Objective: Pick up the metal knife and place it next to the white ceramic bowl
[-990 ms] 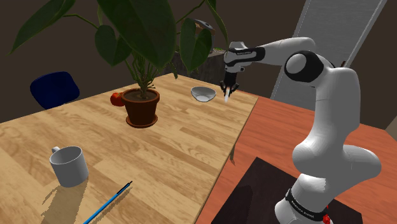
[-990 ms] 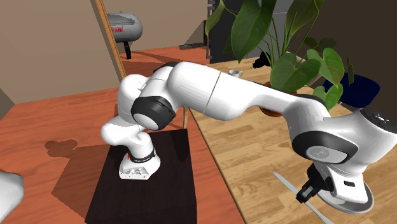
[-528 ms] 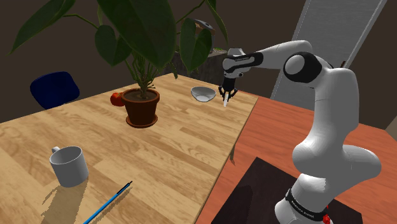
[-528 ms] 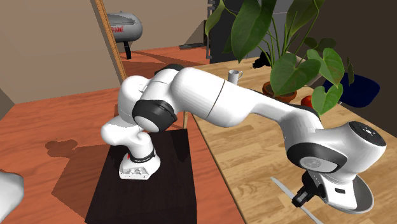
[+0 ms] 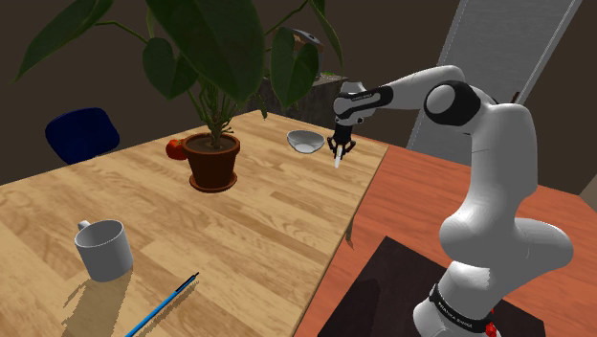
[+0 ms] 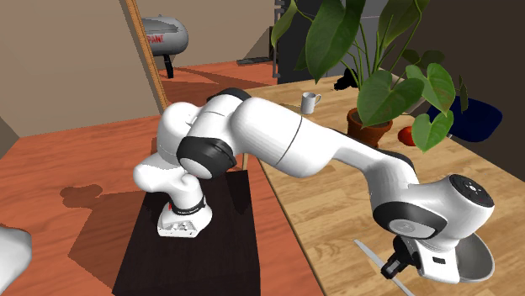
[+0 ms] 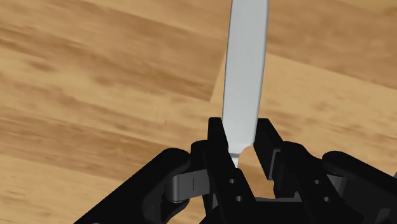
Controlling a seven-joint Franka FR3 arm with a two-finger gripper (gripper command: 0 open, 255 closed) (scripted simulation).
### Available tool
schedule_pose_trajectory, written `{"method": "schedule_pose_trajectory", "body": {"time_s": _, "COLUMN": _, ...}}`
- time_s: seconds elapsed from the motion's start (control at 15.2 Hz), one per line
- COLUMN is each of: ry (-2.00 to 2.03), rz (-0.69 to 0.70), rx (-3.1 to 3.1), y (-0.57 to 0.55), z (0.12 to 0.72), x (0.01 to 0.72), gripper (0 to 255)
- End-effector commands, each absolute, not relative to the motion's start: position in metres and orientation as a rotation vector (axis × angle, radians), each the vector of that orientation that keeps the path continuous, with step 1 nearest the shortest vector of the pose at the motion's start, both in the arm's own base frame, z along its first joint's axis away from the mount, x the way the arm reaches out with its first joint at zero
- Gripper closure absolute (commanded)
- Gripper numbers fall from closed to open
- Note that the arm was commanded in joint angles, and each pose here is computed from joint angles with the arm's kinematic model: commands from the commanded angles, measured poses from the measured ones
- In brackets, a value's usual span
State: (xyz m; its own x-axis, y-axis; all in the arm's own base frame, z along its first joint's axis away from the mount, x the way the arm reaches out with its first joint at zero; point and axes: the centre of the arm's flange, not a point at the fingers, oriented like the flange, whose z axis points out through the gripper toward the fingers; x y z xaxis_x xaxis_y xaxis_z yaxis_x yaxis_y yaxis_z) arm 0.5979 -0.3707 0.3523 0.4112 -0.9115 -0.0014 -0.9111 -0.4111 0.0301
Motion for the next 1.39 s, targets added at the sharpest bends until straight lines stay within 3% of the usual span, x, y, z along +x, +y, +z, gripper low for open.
{"method": "schedule_pose_trajectory", "body": {"time_s": 0.0, "ry": -1.691, "rz": -0.027, "rx": 2.618, "y": -0.371, "z": 0.352, "x": 0.598, "gripper": 255}}
{"method": "schedule_pose_trajectory", "body": {"time_s": 0.33, "ry": -1.691, "rz": -0.027, "rx": 2.618, "y": -0.371, "z": 0.352, "x": 0.598, "gripper": 255}}
{"method": "schedule_pose_trajectory", "body": {"time_s": 0.4, "ry": -1.691, "rz": -0.027, "rx": 2.618, "y": -0.371, "z": 0.352, "x": 0.598, "gripper": 0}}
{"method": "schedule_pose_trajectory", "body": {"time_s": 1.32, "ry": -1.691, "rz": -0.027, "rx": 2.618, "y": -0.37, "z": 0.401, "x": 0.599, "gripper": 0}}
